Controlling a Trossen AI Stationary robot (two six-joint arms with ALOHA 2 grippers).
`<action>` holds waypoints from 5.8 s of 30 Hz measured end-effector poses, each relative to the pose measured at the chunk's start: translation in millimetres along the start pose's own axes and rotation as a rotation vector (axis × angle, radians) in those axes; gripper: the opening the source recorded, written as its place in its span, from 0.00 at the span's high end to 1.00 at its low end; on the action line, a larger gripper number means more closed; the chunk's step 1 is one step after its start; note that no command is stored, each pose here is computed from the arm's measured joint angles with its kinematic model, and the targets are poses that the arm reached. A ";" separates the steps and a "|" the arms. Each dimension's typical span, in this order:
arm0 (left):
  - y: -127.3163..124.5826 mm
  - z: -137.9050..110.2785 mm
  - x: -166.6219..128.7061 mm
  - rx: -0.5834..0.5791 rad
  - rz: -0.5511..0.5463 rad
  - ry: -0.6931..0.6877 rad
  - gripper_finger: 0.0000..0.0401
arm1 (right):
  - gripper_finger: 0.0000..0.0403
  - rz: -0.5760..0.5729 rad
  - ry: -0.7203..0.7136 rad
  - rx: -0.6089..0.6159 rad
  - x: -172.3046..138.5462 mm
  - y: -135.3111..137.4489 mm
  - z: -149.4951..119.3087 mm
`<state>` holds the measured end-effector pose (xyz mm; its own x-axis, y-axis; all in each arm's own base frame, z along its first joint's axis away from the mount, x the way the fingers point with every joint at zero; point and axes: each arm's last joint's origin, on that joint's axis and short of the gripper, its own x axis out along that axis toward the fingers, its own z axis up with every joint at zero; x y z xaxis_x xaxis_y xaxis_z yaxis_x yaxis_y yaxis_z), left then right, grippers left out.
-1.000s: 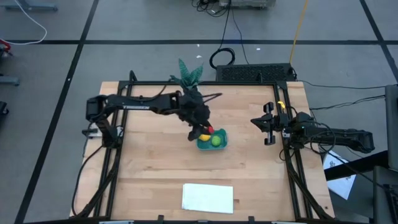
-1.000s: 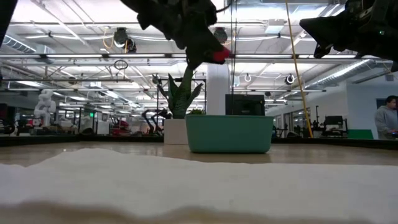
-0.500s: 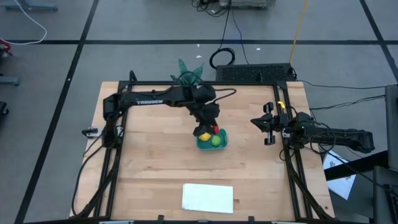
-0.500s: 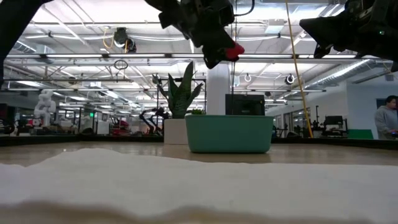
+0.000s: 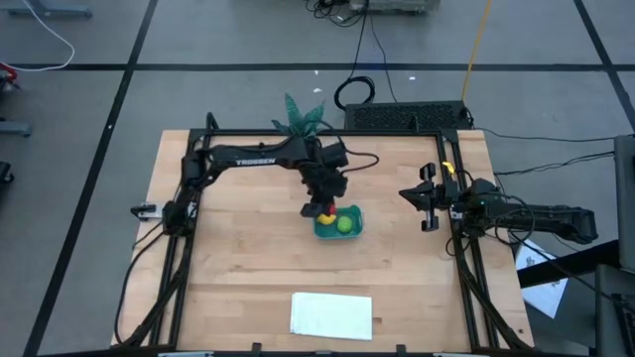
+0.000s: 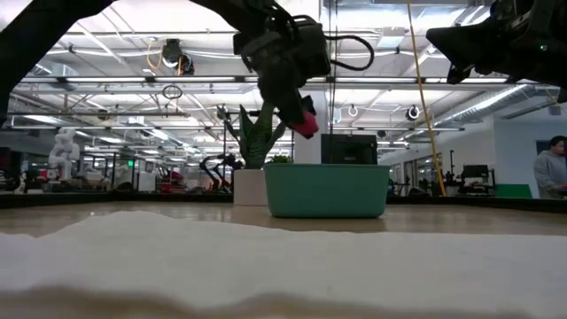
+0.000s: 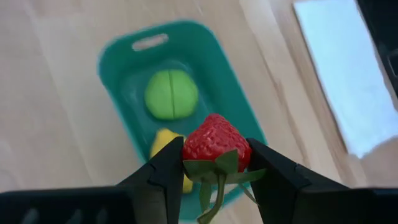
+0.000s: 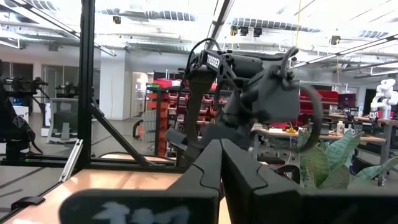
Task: Pick and placing Produce into tupperware
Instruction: Put the strawberry into the green bin
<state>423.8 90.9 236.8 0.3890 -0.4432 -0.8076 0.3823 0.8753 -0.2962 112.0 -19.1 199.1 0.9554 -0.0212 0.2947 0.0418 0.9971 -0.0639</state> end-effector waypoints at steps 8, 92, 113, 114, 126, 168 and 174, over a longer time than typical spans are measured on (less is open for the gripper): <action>4.6 1.3 15.8 0.061 0.001 0.004 0.63 | 1.00 0.000 0.003 -0.004 0.2 -0.1 -0.4; -15.5 11.4 82.9 0.553 0.034 0.287 0.63 | 1.00 -0.001 0.010 -0.008 2.5 -0.5 -1.9; -13.6 11.1 87.2 0.617 0.043 0.267 0.63 | 1.00 -0.001 0.012 -0.008 2.5 -0.5 -2.1; -13.5 11.3 87.2 0.618 0.044 0.266 0.63 | 1.00 -0.001 0.014 -0.008 2.5 -0.5 -2.3; -14.2 11.3 87.6 0.564 0.043 0.260 0.63 | 1.00 -0.001 0.018 -0.006 2.5 -0.5 -2.7; -16.5 10.1 88.0 0.456 0.049 0.274 0.63 | 1.00 0.000 0.018 0.000 2.5 -0.5 -2.7; -15.6 8.6 87.2 0.468 0.058 0.296 0.63 | 1.00 0.000 0.026 0.002 2.5 -0.4 -3.4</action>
<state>459.0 37.0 175.3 0.1941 -0.2643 -0.9447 0.7251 0.6872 -0.0433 115.4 -19.9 196.6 0.9625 -0.0232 0.2703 0.0414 0.9972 -0.0617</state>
